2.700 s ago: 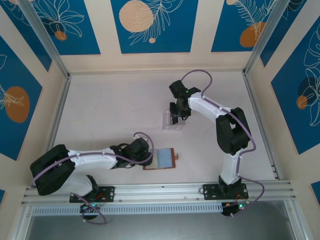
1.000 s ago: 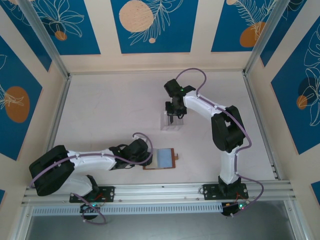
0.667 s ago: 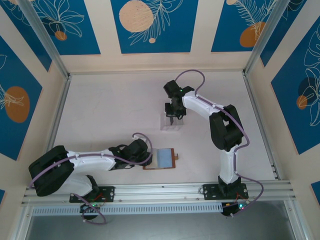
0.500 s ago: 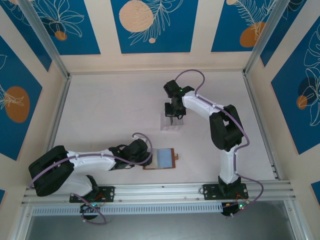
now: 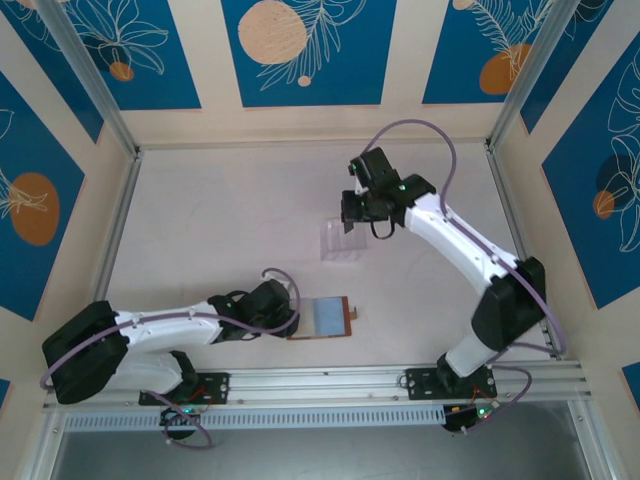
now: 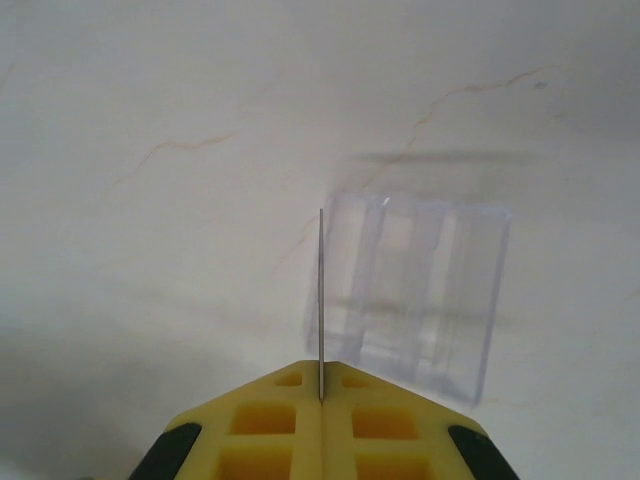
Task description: Put the credit cards into the card holder
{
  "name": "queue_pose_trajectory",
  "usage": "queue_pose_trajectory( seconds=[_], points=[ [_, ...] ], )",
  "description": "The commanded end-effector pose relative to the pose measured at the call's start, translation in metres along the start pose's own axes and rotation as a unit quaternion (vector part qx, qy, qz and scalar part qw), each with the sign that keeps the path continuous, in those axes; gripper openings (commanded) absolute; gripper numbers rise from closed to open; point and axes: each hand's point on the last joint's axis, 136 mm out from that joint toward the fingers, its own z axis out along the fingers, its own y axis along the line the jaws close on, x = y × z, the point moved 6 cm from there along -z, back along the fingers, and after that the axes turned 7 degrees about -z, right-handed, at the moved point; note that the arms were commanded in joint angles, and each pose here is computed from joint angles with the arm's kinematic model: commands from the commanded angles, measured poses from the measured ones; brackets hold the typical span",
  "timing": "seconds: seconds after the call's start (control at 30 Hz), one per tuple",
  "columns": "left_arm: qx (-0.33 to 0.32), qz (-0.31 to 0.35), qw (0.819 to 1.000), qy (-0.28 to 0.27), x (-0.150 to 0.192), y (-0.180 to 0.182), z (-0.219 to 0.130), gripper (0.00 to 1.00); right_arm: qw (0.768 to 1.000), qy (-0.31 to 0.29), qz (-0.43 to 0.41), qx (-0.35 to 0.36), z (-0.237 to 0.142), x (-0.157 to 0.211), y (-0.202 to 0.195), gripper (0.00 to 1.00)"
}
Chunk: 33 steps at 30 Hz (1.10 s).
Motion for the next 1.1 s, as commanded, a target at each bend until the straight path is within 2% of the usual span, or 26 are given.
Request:
queue_pose_trajectory(
  seconds=[0.0,0.13,0.33,0.5,0.73,1.07],
  points=[
    [-0.017,0.022,1.0,0.011,0.002,0.001,-0.004,0.52,0.998,0.028,-0.006,-0.064,0.014,0.038,0.022,0.0],
    [-0.015,0.025,1.0,0.011,-0.003,-0.005,-0.006,0.51,0.993,0.02,-0.012,-0.112,0.019,0.072,0.037,0.0],
    [0.002,0.025,1.0,-0.005,-0.013,-0.013,-0.02,0.53,0.984,0.015,0.022,-0.178,0.027,0.104,0.039,0.0],
    [-0.019,0.04,0.999,0.008,-0.017,-0.016,-0.014,0.53,0.976,0.016,0.041,-0.212,0.037,0.126,0.041,0.0],
    [-0.057,0.046,0.997,0.023,-0.013,-0.013,0.004,0.49,0.972,0.015,0.064,-0.223,0.046,0.143,0.041,0.0],
    [-0.069,0.034,0.996,0.035,0.007,0.001,0.01,0.43,0.972,0.001,0.084,-0.22,0.061,0.165,0.046,0.0]
  ],
)
